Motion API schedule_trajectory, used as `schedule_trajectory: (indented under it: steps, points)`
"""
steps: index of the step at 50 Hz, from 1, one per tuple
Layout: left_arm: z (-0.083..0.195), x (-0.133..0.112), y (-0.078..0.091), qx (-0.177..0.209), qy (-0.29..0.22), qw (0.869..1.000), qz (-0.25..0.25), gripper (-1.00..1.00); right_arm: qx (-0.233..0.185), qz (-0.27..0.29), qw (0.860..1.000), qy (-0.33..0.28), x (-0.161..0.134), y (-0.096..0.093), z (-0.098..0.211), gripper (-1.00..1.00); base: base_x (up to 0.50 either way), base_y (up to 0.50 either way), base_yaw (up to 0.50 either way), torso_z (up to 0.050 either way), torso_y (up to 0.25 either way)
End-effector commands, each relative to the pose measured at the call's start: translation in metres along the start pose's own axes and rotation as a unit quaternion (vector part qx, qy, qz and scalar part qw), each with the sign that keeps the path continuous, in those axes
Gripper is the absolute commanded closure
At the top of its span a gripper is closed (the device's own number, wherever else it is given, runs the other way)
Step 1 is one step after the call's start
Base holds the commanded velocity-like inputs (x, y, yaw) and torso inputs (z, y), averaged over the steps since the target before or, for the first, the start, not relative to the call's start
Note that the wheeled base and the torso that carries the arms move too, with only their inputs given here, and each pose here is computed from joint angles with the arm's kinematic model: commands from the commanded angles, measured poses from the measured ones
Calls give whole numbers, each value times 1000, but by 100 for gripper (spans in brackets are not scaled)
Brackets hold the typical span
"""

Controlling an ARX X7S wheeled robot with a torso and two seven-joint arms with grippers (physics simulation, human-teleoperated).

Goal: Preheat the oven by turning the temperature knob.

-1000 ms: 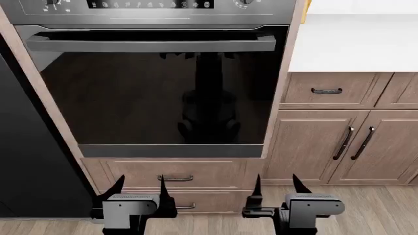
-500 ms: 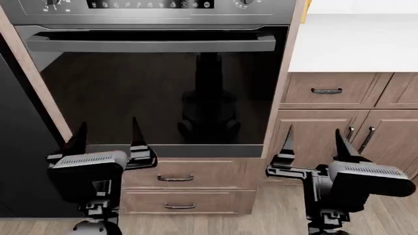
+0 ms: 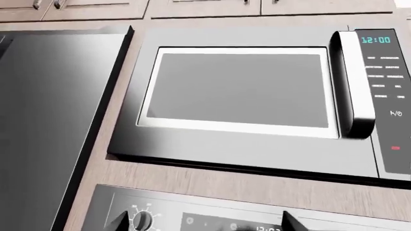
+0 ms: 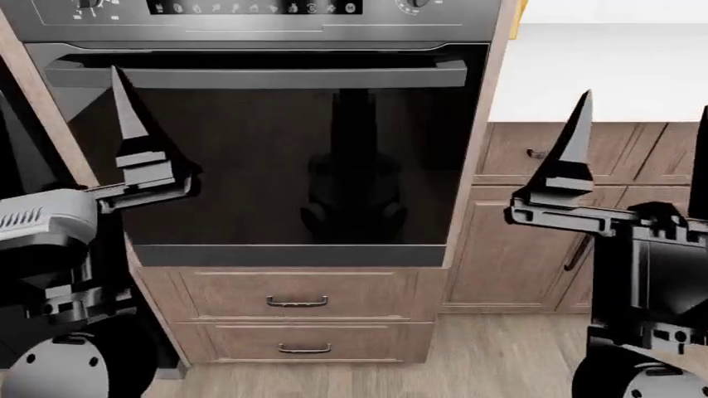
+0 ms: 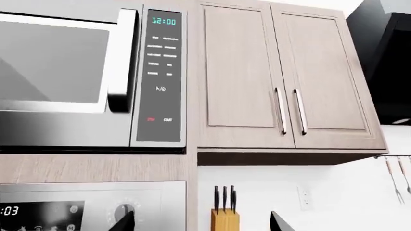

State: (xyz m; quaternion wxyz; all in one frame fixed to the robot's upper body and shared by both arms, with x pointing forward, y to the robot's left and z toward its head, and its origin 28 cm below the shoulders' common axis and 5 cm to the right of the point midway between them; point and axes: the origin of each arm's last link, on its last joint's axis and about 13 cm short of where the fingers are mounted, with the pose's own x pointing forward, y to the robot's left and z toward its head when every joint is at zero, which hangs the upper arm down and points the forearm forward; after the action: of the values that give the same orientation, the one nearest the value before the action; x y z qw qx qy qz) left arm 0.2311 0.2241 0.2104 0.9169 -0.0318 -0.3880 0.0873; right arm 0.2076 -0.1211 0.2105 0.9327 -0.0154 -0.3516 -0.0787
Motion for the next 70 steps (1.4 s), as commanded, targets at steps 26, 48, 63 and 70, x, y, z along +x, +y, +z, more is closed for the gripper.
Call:
schedule_trajectory:
  steps: [26, 48, 63, 70]
  points:
    - [26, 7, 8, -2, -61, 998, 13, -100, -9, 15, 997, -69, -2, -4, 29, -100, 0, 102, 0, 0, 0]
    - [27, 8, 8, -1, -66, 998, 13, -100, -8, 20, 997, -71, -1, -2, 29, -100, 0, 412, 0, 0, 0]
    - [28, 7, 8, -2, -65, 998, 10, -100, -9, 19, 997, -70, -2, -2, 29, -100, 0, 400, 0, 0, 0]
    - [27, 8, 8, -2, -65, 998, 11, -100, -9, 19, 997, -69, -2, -2, 29, -100, 0, 402, 0, 0, 0]
